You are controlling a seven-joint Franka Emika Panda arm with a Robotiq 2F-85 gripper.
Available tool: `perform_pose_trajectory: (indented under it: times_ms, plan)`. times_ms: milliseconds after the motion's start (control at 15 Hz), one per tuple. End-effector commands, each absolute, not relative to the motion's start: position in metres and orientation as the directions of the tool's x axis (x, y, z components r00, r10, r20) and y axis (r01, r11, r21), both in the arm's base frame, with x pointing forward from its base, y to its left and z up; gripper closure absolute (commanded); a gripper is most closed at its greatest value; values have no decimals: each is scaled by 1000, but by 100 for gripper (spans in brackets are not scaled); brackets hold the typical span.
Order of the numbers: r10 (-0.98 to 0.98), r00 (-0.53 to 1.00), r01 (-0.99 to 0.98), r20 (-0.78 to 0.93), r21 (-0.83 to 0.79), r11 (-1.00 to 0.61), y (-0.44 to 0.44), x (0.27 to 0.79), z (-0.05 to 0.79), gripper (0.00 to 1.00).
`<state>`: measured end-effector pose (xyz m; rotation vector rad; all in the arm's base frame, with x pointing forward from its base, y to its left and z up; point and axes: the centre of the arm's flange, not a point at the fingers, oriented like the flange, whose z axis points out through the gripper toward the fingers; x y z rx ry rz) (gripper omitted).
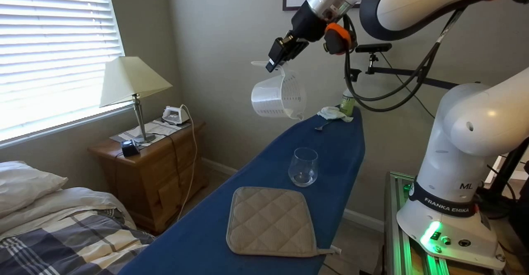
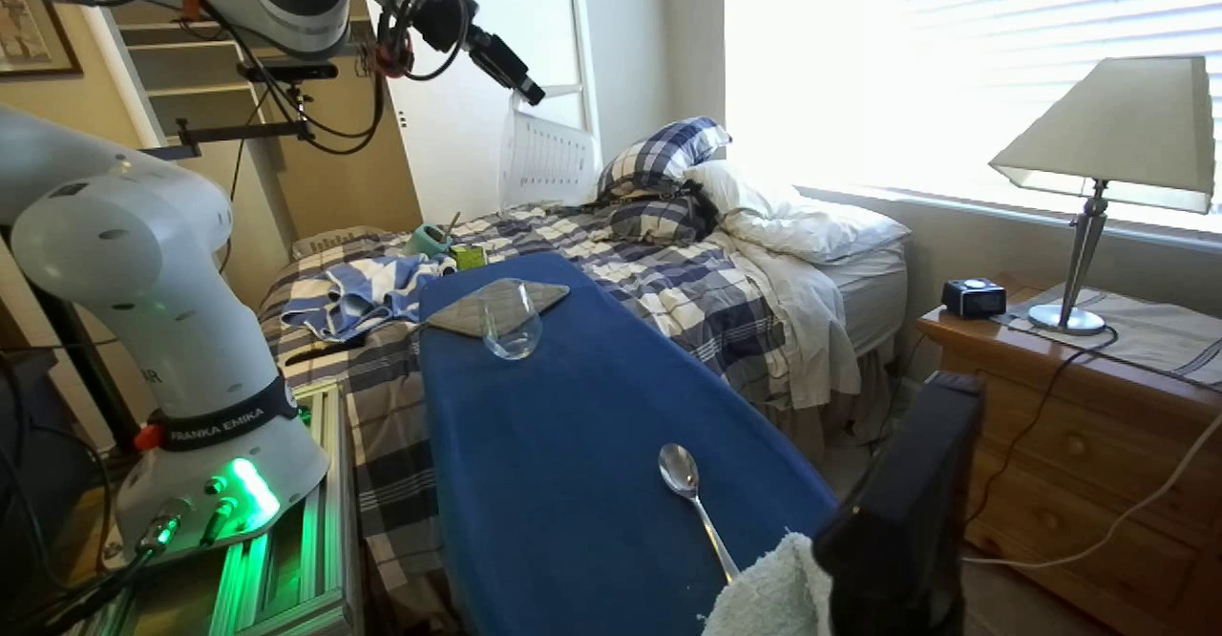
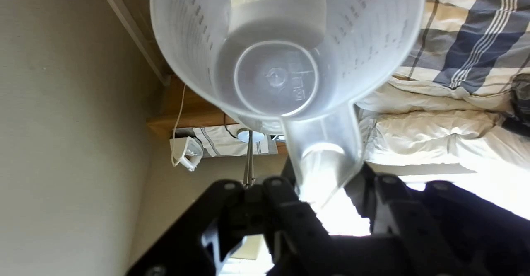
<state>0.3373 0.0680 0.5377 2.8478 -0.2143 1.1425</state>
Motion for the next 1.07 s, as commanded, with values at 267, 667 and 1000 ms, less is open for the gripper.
perform_pose_trajectory:
  times_ms: [267,667,1000]
  plan:
    - [-63,695,-135,716,44,-990,65,306,531,93]
    - [-47,685,-118,727,47,-992,69,303,534,93]
    - [-36,681,-110,732,53,-993,68,302,536,93]
